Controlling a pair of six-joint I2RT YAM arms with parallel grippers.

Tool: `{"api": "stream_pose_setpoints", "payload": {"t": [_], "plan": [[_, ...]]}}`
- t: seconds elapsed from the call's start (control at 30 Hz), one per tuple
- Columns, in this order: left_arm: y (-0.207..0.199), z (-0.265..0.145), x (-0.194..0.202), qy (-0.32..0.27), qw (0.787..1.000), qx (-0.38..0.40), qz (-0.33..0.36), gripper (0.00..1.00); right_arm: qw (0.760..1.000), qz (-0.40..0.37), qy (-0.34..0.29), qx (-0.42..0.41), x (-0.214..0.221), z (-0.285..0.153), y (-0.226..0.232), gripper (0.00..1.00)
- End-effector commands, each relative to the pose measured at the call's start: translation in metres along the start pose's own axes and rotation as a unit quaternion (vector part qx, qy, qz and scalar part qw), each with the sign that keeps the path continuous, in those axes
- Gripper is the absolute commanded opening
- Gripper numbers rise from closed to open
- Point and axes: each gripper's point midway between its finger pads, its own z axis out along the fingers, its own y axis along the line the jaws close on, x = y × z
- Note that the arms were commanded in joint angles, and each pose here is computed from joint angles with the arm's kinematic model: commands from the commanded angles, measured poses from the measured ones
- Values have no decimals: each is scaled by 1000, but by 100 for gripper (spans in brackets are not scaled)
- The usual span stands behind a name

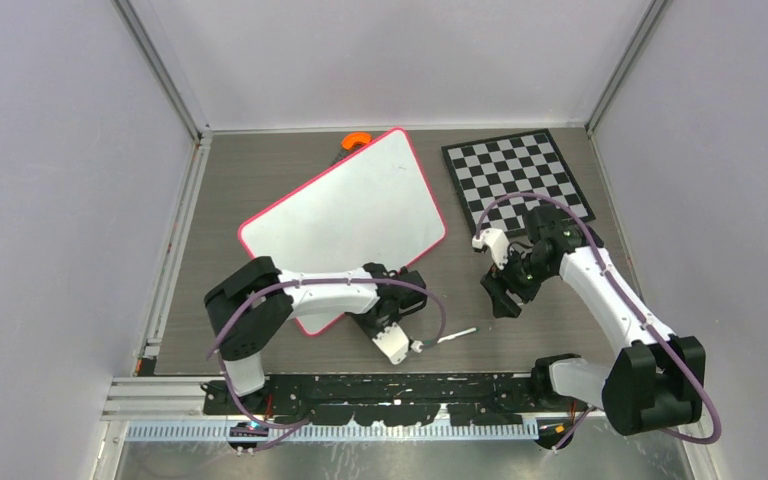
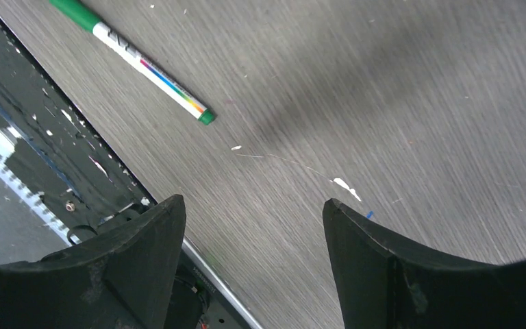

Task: Write a sentence on the whiteboard
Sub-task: Move the whiteboard stand to the center of the board.

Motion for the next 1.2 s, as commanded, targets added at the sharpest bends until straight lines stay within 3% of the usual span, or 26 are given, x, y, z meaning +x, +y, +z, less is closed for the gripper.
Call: {"api": "stream_pose_setpoints", "payload": {"t": [0.0, 0.17, 0.23, 0.33, 0.4, 0.53, 0.63, 0.7, 0.77, 1.0, 1.1, 1.17], "plan": [[47, -10, -25, -18, 997, -67, 28, 0, 999, -37, 1, 38, 3, 2, -4, 77], [69, -8, -31, -10, 996, -84, 40, 0, 998, -50, 3, 44, 8, 1, -3, 75], [76, -8, -32, -6, 995, -93, 40, 5, 998, -54, -4, 42, 7, 1, -1, 74], [82, -12, -31, 1, 994, -104, 25, 22, 998, -58, -10, 36, 5, 4, 0, 74], [82, -20, -33, -1, 994, -111, 13, 38, 997, -61, -12, 36, 3, 6, 0, 74], [66, -53, -53, -78, 991, -111, -10, 64, 997, -65, -15, 28, -5, 11, 0, 74], [51, -81, -65, -128, 985, -113, -30, 74, 997, -75, -15, 17, -10, 16, 3, 74], [39, -102, -73, -168, 979, -95, -66, 87, 996, -87, -8, 10, -12, 23, 9, 73], [26, -121, -80, -212, 969, -82, -98, 91, 994, -106, -5, 5, -15, 29, 16, 72], [3, -199, -76, -317, 915, -137, -207, 99, 984, -176, 8, -29, -20, 47, 42, 69], [12, -236, -51, -368, 866, -170, -292, 100, 978, -201, 24, -41, -18, 56, 51, 68], [29, -269, -26, -412, 813, -209, -354, 100, 975, -216, 39, -45, -17, 64, 56, 68]]}}
